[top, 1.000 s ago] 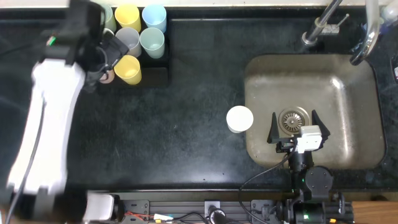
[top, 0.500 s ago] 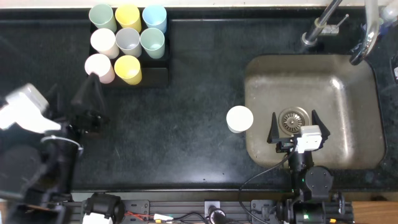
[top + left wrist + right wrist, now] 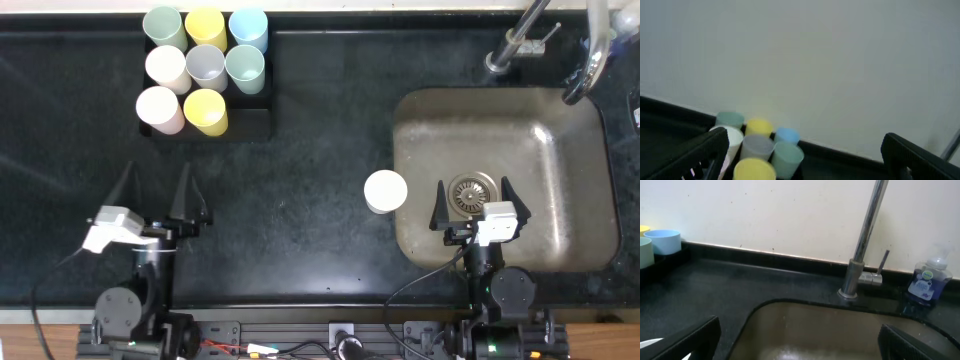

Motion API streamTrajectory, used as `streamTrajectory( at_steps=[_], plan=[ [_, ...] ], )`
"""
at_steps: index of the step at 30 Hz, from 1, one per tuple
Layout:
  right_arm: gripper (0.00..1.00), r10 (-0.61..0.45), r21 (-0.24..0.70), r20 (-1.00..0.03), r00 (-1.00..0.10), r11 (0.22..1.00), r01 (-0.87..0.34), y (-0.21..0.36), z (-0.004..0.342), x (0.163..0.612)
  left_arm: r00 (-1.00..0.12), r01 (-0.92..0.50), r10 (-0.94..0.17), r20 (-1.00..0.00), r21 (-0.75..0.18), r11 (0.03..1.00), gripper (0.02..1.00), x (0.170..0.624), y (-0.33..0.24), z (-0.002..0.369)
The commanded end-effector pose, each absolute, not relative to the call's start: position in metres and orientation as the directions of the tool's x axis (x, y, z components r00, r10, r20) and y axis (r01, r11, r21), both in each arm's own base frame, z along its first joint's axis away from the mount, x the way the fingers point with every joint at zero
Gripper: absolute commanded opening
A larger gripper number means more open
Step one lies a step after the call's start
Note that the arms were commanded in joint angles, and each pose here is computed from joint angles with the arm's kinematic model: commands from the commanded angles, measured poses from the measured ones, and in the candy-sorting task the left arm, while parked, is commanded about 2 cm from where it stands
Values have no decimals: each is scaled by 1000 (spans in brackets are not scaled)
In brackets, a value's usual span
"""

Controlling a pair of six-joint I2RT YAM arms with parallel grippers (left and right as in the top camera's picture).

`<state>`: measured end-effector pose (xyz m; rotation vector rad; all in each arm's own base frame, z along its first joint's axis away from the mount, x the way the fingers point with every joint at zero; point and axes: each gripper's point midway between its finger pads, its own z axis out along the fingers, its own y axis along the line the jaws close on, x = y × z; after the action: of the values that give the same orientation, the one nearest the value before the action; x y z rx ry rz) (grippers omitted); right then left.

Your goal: Store Cups

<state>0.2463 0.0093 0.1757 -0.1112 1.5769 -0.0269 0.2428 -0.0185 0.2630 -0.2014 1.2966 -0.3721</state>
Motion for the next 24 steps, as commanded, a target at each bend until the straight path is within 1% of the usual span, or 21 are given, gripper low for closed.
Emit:
streamTrajectory(
  at_steps=[1,7,11,13,18,22,24],
  plan=[
    [998,-91,-90,-996,-5,994,-57,10,172,247,208,146,-341,-917,-315,938,1000,236,-15,252],
    [996,-91,-90,-996,-5,994,-57,10,172,247,73,109,-334,-940,-325,939,1000,241,-17,215],
    [998,-91,-90,-996,-5,994,-57,10,172,247,-20,77,-331,-943,-332,940,1000,246,-17,176],
    [998,-91,-90,-996,-5,994,-57,10,172,247,-97,53,-333,-938,-339,939,1000,245,-17,157],
    [998,-91,-90,-996,-5,994,-57,10,172,247,-101,59,-322,-941,-329,942,1000,245,-19,157],
    [996,-91,-90,-996,-5,994,-57,10,172,247,-99,67,-252,-963,-259,964,1000,245,-19,156],
    [996,-91,-90,-996,-5,994,-57,10,172,247,-98,66,-247,-964,-254,965,1000,245,-19,156]
  ],
)
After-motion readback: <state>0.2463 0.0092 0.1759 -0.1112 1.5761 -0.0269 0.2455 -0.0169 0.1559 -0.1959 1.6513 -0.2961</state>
